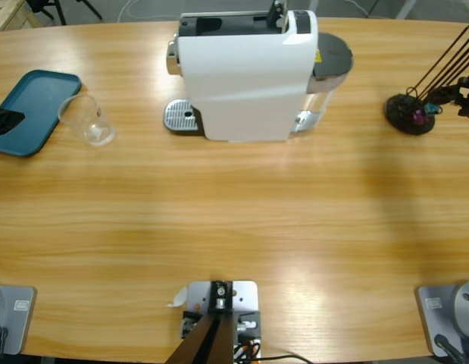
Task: Pour coffee
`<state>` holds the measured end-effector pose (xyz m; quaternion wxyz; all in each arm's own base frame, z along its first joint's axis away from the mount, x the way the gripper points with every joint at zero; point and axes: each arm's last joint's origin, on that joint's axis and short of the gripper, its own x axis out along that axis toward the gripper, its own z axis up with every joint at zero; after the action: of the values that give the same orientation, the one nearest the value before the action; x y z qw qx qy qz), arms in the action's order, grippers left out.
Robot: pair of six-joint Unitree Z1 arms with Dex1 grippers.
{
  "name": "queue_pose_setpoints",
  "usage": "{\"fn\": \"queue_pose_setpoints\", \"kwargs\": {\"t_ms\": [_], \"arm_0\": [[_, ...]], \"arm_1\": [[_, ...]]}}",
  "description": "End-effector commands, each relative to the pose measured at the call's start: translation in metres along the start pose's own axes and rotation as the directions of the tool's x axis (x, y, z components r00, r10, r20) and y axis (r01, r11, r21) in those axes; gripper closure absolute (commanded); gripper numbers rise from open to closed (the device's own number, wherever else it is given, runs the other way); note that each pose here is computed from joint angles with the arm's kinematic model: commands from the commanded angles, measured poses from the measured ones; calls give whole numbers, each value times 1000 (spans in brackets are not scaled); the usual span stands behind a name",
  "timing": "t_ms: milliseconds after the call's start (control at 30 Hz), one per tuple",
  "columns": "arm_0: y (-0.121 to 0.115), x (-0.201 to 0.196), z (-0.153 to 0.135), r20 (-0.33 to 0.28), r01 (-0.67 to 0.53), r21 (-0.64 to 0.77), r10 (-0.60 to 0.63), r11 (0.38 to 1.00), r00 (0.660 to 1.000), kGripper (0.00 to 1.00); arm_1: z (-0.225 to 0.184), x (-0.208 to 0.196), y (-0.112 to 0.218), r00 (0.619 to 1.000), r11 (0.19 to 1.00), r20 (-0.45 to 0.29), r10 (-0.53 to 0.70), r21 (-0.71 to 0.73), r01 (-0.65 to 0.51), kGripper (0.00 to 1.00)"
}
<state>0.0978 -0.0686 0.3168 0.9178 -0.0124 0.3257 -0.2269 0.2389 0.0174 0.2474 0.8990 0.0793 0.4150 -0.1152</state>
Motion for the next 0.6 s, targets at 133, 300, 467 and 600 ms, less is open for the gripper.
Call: {"fn": "queue_pose_setpoints", "kwargs": {"t_ms": [133,300,467,600], "arm_0": [[3,3,-12,-18,-15,2,15,1000,1000,101],[3,3,-12,-18,-15,1,15,1000,1000,101],[3,3,-12,-17,-15,1,15,1000,1000,101],[3,3,-12,-18,-15,1,15,1000,1000,101]], "arm_1": [[-3,1,3,1000,1000,3,2,3,-2,414],[-4,5,5,1000,1000,-4,1,4,-1,414],[-2,9,6,1000,1000,0,-4,10,4,492],[-3,13,6,1000,1000,-8,-8,16,8,532]]}}
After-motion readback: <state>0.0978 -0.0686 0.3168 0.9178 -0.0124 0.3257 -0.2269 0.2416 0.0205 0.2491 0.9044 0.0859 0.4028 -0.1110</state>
